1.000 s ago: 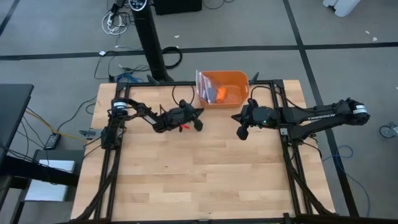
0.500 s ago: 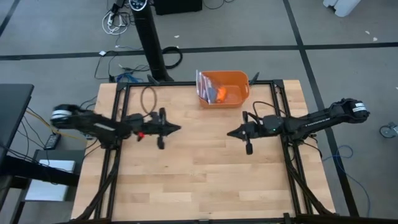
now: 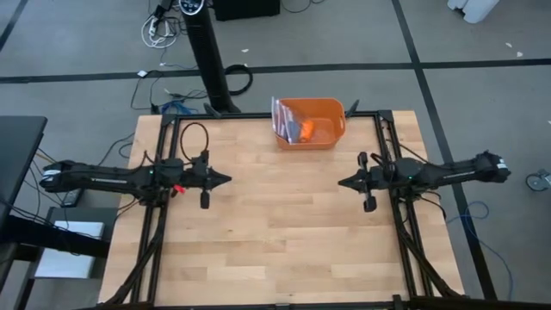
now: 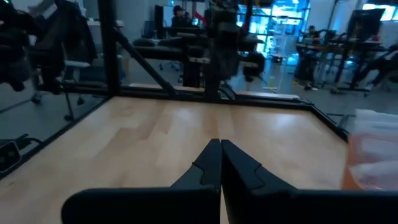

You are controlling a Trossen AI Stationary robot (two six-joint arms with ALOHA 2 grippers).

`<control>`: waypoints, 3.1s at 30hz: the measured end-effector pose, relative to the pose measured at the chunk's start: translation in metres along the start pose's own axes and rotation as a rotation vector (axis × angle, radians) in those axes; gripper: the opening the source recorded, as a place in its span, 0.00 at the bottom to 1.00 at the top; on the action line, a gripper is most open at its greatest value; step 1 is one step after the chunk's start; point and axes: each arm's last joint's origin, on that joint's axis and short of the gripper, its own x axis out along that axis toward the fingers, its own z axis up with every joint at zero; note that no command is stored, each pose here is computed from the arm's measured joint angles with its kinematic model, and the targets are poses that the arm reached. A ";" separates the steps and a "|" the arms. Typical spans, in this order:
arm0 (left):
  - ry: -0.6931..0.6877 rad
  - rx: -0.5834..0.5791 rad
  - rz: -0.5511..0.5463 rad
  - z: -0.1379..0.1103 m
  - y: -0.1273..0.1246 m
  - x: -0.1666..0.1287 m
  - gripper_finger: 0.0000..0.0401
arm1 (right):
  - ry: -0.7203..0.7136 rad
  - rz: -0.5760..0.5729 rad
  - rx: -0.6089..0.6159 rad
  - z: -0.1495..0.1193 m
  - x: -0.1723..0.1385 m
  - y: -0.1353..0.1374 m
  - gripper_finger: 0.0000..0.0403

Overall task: Roll bandage
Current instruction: Return to Home Position

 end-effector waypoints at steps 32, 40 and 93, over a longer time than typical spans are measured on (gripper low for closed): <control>-0.168 0.104 -0.157 0.004 0.003 -0.034 0.01 | 0.078 -0.089 -0.007 -0.006 -0.034 -0.006 0.00; -0.311 0.115 -0.028 -0.005 0.005 -0.053 0.01 | 0.061 -0.107 -0.019 -0.007 -0.033 -0.006 0.00; -0.276 0.081 0.408 -0.020 0.018 -0.052 0.01 | 0.134 -0.158 0.120 -0.042 -0.009 -0.008 0.02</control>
